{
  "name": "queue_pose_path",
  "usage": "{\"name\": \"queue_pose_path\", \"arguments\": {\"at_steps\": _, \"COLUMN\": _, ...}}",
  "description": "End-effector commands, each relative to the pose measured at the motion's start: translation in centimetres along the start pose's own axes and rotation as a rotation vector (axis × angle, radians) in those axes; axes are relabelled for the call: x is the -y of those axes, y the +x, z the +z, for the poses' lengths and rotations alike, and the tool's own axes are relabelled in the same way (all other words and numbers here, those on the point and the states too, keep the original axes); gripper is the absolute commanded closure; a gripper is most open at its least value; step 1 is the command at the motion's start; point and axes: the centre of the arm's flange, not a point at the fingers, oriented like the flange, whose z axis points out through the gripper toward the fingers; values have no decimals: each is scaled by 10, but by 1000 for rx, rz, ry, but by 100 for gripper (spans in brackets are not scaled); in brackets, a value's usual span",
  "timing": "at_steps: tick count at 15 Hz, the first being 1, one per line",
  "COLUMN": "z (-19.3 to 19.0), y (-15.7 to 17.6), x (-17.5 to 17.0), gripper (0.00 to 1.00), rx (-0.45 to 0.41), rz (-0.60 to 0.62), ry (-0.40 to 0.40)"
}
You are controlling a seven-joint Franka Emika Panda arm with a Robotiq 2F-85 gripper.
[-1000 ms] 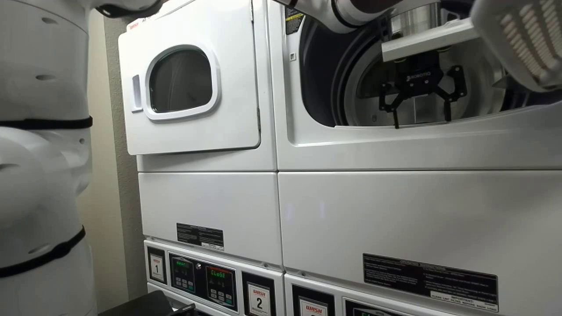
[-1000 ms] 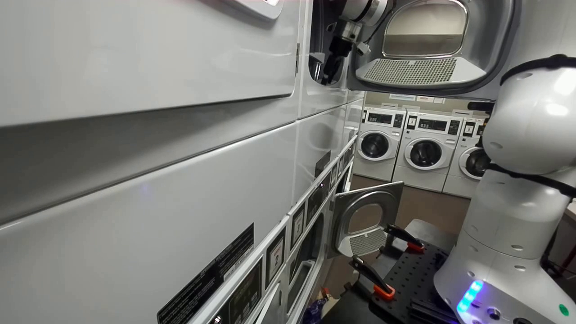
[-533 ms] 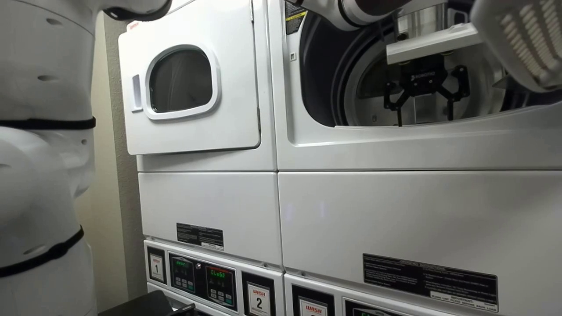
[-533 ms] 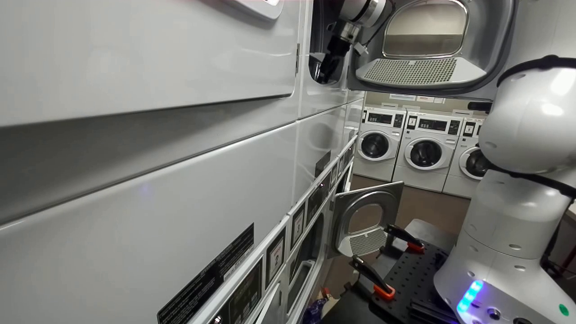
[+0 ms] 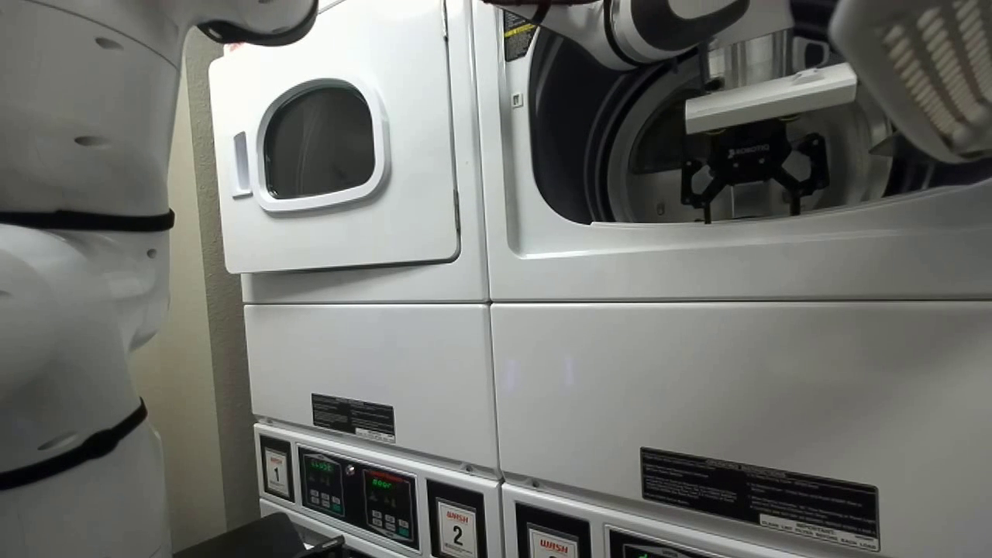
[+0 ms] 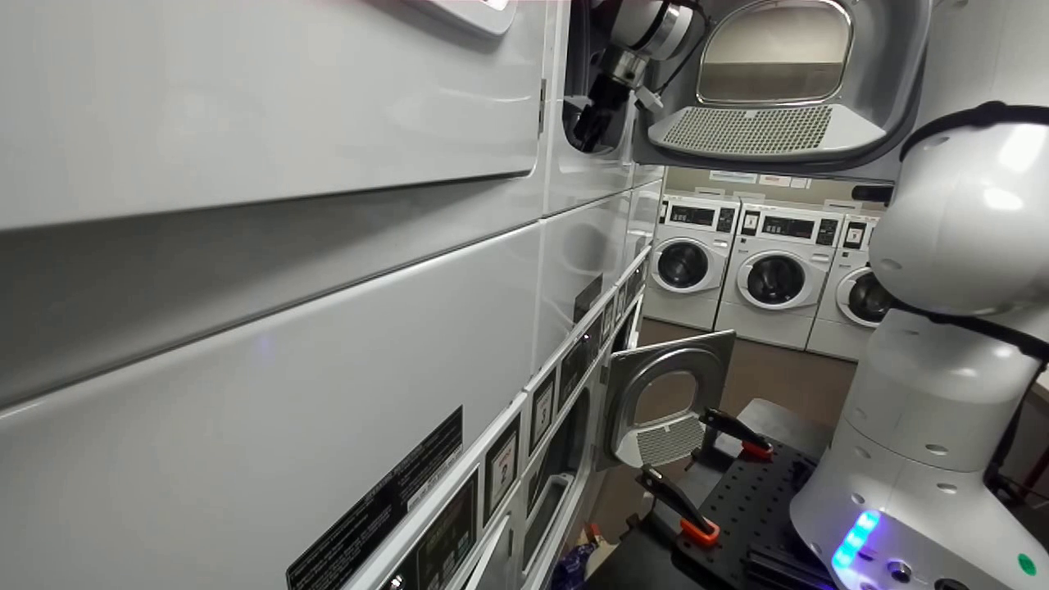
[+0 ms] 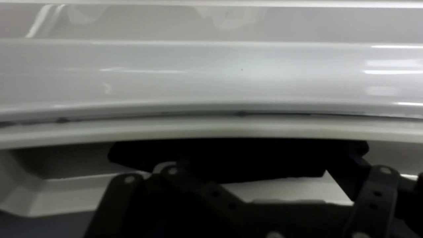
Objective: Remove the black sock from the second upper dryer
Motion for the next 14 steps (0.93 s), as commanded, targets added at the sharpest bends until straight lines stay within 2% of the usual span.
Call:
{"name": "queue_pose_path", "arguments": {"at_steps": 1, "z": 12, "y": 0, "x": -1, "gripper": 0, "rx": -19, "rz": 29, "ry": -9}}
{"name": "queue_pose_path", "arguments": {"at_steps": 2, "z": 14, "y": 0, "x": -1, "gripper": 25, "rx": -20, "rz": 29, "ry": -11}}
{"name": "queue_pose_path", "arguments": {"at_steps": 4, "z": 17, "y": 0, "x": -1, "gripper": 34, "rx": -23, "rz": 26, "ry": -16}}
{"name": "queue_pose_path", "arguments": {"at_steps": 11, "z": 19, "y": -3, "x": -1, "gripper": 88, "rx": -16, "rz": 30, "ry": -20}}
{"name": "queue_pose_path", "arguments": {"at_steps": 14, "z": 12, "y": 0, "x": 2, "gripper": 96, "rx": 3, "rz": 49, "ry": -25}}
